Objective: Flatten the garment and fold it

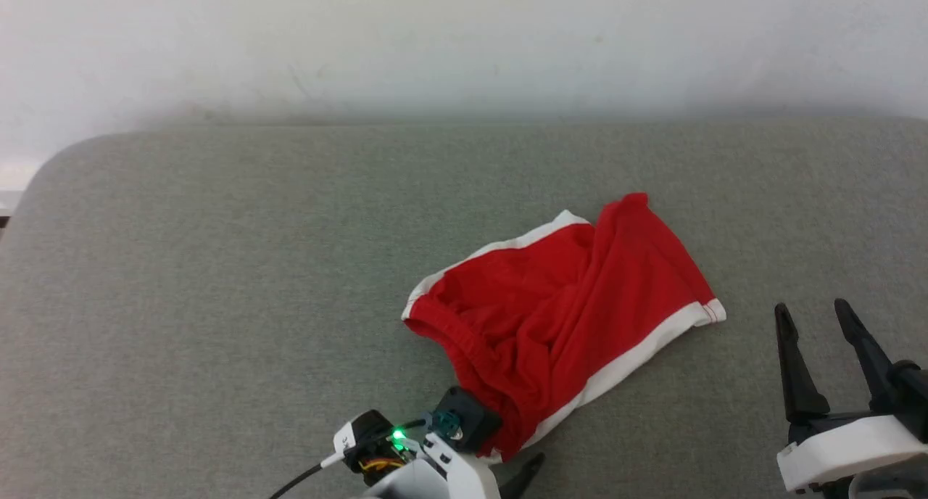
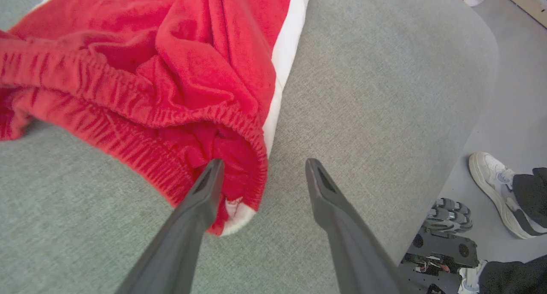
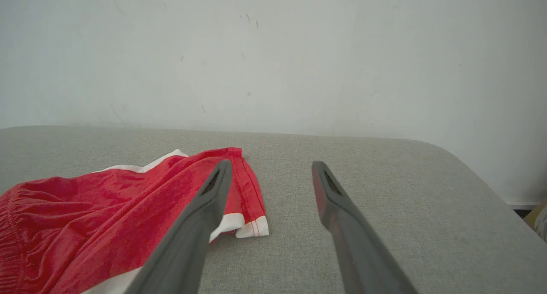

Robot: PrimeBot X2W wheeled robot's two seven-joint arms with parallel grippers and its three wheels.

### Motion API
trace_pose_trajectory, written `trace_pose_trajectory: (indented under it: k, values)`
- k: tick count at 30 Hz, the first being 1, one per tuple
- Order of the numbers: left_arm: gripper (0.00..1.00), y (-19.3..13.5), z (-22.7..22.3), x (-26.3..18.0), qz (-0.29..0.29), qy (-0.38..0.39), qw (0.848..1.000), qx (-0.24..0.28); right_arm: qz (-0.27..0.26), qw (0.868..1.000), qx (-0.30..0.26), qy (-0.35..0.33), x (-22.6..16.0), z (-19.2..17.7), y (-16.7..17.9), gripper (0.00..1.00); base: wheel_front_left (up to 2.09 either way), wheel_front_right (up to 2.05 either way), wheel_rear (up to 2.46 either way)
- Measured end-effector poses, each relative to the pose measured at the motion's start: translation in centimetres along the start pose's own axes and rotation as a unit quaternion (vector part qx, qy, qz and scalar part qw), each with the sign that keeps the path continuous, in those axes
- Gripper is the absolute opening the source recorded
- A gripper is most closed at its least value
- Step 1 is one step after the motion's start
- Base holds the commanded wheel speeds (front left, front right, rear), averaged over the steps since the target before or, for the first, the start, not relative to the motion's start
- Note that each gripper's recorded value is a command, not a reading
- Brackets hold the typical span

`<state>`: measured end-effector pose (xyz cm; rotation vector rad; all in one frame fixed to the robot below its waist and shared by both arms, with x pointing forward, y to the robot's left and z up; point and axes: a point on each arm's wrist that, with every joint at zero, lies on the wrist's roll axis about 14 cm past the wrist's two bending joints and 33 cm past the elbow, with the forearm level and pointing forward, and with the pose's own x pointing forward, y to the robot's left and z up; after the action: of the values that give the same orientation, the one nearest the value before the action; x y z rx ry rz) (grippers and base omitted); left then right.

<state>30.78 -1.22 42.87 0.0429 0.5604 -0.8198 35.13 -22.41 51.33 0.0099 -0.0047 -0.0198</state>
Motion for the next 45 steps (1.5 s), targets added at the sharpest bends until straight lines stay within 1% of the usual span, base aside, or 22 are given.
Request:
trace_pose_trajectory:
  k: [3,5,6,7,8,11,14,17,19,21,24,26,29,30,31,35,40,42,44,45]
  values:
    - [1.00,0.9,-0.9,1.0,0.003,0.018,1.000,0.010,-0.012,1.000,-0.001,0.010,-0.1,-0.6,-0.7,1.00,0.00,0.00,0.00]
    - [1.00,1.2,-1.7,1.5,0.001,0.031,0.999,0.005,-0.018,1.000,-0.002,0.017,-0.2,-1.1,-1.1,1.00,0.00,0.00,0.00]
    - [0.84,1.2,-2.0,1.7,0.000,0.036,0.999,0.002,-0.021,1.000,-0.002,0.020,-0.2,-1.2,-1.3,1.00,0.00,0.00,0.00]
    - [0.25,1.2,-2.2,1.8,-0.003,0.040,0.999,-0.004,-0.024,0.999,-0.002,0.023,-0.2,-1.4,-1.4,1.00,0.00,0.00,0.00]
    - [0.00,1.1,-2.4,1.9,-0.006,0.042,0.999,-0.009,-0.026,0.999,-0.002,0.026,-0.2,-1.6,-1.6,1.00,0.00,0.00,0.00]
    - [0.00,1.2,-2.4,1.7,-0.006,0.038,0.999,-0.019,-0.029,0.999,-0.002,0.033,-0.1,-2.1,-1.7,1.00,0.00,0.00,0.00]
    - [0.00,2.0,-1.3,1.1,0.006,0.005,0.999,-0.039,-0.020,0.999,-0.001,0.038,0.2,-2.3,-1.1,1.00,0.00,0.00,0.00]
    - [0.00,3.6,0.1,-0.2,0.043,-0.042,0.995,-0.074,-0.005,0.999,0.001,0.039,0.5,-2.3,-0.2,1.00,0.00,0.00,0.00]
    - [0.00,4.9,0.6,-1.5,0.073,-0.066,0.990,-0.100,0.011,0.999,0.003,0.047,0.8,-2.5,0.8,1.00,0.00,0.00,0.00]
    - [0.00,6.4,0.2,-3.0,0.104,-0.075,0.985,-0.118,0.039,0.996,0.007,0.074,0.8,-3.6,2.2,1.00,0.00,0.00,0.00]
    - [0.00,8.7,-0.6,-5.4,0.154,-0.090,0.973,-0.143,0.077,0.988,0.003,0.135,0.1,-6.0,4.1,1.00,0.00,0.00,0.00]
    - [0.00,9.9,-1.1,-6.6,0.180,-0.099,0.967,-0.153,0.092,0.981,0.000,0.171,-0.4,-7.2,4.7,1.00,0.00,0.00,0.00]
    - [0.00,10.8,-2.2,-7.7,0.204,-0.095,0.961,-0.162,0.105,0.975,0.004,0.194,-0.4,-7.8,5.5,1.00,0.00,0.00,0.00]
    - [0.45,10.9,-2.7,-7.9,0.208,-0.092,0.960,-0.164,0.110,0.974,0.002,0.199,-0.4,-7.9,5.8,1.00,0.00,0.00,0.00]
    - [1.00,11.0,-3.1,-8.1,0.211,-0.090,0.959,-0.166,0.114,0.973,0.001,0.201,-0.4,-7.9,6.0,1.00,0.00,0.00,0.00]
    - [1.00,11.2,-3.2,-8.6,0.222,-0.109,0.954,-0.167,0.122,0.971,-0.002,0.203,-0.2,-7.8,6.5,1.00,0.00,0.00,0.00]
    - [1.00,11.5,-1.1,-10.1,0.232,-0.174,0.947,-0.139,0.123,0.970,0.003,0.211,-0.7,-7.9,6.7,1.00,0.00,0.00,0.00]
    - [1.00,11.8,-0.1,-11.2,0.243,-0.207,0.940,-0.121,0.121,0.968,0.008,0.218,-0.9,-8.1,6.9,1.00,0.00,0.00,0.00]
    - [1.00,12.3,0.4,-12.5,0.266,-0.237,0.928,-0.110,0.120,0.965,0.011,0.232,-1.1,-8.5,7.1,1.00,0.00,0.00,0.00]
    - [1.00,12.4,0.5,-13.0,0.275,-0.245,0.924,-0.101,0.118,0.964,0.011,0.240,-1.1,-8.7,7.1,1.00,0.00,0.00,0.00]
